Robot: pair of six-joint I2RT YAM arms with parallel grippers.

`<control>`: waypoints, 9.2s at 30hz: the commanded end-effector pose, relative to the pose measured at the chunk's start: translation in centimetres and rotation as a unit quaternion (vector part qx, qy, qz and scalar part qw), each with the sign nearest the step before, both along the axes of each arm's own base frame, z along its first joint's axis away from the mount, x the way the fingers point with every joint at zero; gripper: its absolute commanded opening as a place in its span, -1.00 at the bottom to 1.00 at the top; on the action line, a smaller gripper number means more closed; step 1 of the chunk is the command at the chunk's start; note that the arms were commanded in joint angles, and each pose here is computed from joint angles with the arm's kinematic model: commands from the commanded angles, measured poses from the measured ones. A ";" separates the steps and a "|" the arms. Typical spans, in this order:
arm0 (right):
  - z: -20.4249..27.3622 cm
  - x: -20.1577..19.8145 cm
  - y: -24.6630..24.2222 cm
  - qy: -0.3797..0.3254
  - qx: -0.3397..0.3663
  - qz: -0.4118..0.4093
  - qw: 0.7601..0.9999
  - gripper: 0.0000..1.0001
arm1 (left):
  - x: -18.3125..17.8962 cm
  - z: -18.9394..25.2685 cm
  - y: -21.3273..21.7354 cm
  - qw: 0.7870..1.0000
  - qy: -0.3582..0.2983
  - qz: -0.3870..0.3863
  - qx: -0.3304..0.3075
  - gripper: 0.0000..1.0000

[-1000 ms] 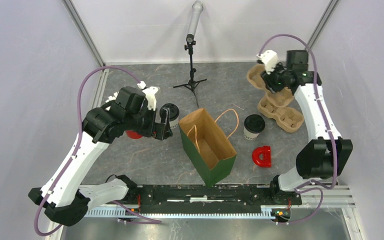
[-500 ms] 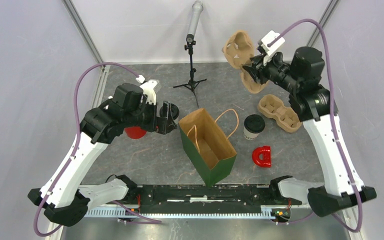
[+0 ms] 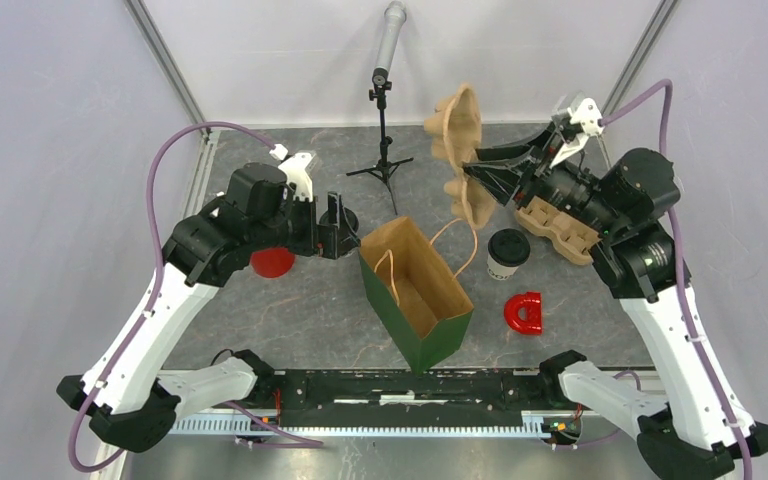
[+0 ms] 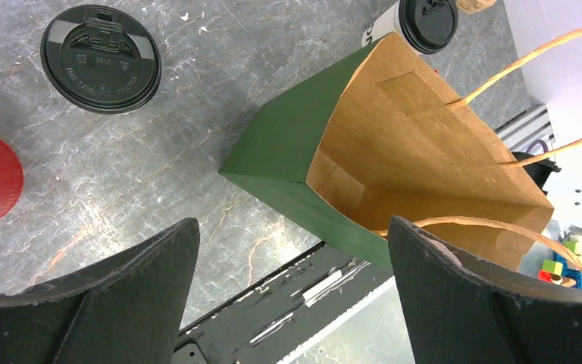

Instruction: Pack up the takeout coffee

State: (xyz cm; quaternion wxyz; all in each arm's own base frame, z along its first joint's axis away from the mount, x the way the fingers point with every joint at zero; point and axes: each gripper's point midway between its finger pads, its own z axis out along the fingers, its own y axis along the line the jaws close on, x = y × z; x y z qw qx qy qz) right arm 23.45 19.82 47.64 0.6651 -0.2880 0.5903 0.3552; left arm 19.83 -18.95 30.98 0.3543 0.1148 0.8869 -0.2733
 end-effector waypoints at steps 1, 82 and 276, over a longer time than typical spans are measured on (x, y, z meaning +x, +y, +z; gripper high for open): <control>3.4 -1.3 1.3 0.007 0.049 0.034 0.998 -0.25 | 1.1 1.2 -0.8 0.999 -0.015 0.016 -0.031 1.00; -17.5 -7.7 7.7 0.337 -0.252 -0.069 0.905 -0.27 | 2.1 -2.7 -2.8 0.995 0.062 0.051 -0.065 0.12; -25.4 -6.0 6.1 0.201 -0.237 -0.088 0.946 -0.22 | 4.0 0.0 -3.5 0.993 0.024 -0.009 -0.118 0.30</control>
